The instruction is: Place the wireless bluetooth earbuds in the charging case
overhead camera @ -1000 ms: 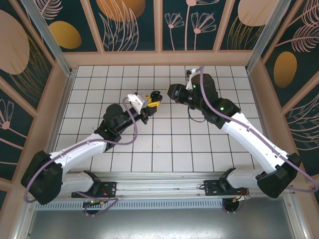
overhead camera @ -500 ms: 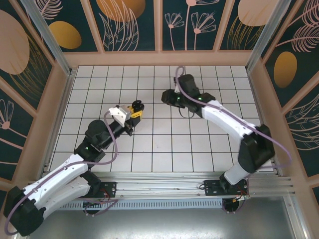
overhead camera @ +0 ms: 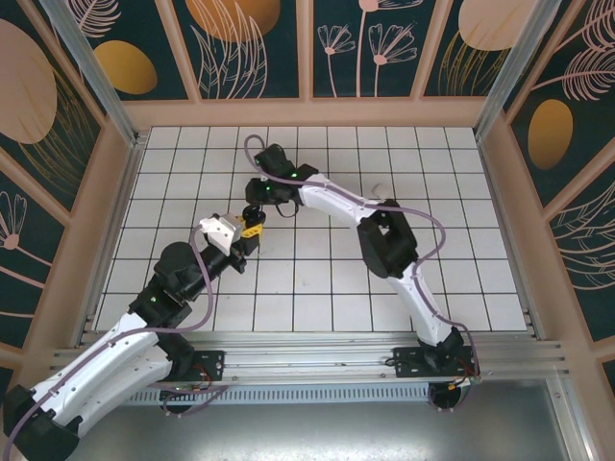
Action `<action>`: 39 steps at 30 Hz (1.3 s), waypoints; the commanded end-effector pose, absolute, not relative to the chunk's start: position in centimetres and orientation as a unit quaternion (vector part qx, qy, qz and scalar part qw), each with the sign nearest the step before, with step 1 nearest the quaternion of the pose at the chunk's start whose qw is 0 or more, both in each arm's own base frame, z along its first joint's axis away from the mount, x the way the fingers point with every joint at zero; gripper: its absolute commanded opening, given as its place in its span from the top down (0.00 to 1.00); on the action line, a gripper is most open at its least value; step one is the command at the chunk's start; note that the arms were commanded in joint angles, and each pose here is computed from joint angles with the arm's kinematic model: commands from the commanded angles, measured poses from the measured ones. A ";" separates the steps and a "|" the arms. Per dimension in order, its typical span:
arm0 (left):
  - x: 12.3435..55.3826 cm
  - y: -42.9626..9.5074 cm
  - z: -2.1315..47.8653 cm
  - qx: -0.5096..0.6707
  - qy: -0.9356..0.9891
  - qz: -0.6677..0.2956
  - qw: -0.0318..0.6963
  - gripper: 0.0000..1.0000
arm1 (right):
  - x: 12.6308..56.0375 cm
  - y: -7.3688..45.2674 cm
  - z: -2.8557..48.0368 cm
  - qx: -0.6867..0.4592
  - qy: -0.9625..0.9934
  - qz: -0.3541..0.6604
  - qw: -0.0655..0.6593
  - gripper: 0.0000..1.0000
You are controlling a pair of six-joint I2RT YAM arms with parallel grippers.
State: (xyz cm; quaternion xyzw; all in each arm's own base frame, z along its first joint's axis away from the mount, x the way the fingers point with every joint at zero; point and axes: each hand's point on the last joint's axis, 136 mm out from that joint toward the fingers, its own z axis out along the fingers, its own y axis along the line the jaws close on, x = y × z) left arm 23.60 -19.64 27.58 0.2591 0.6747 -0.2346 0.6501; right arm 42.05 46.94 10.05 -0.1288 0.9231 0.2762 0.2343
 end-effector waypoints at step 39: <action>23.1 -18.5 27.0 0.246 0.686 -0.223 0.647 1.00 | 40.4 46.8 1.3 -0.189 0.950 0.093 0.229 0.73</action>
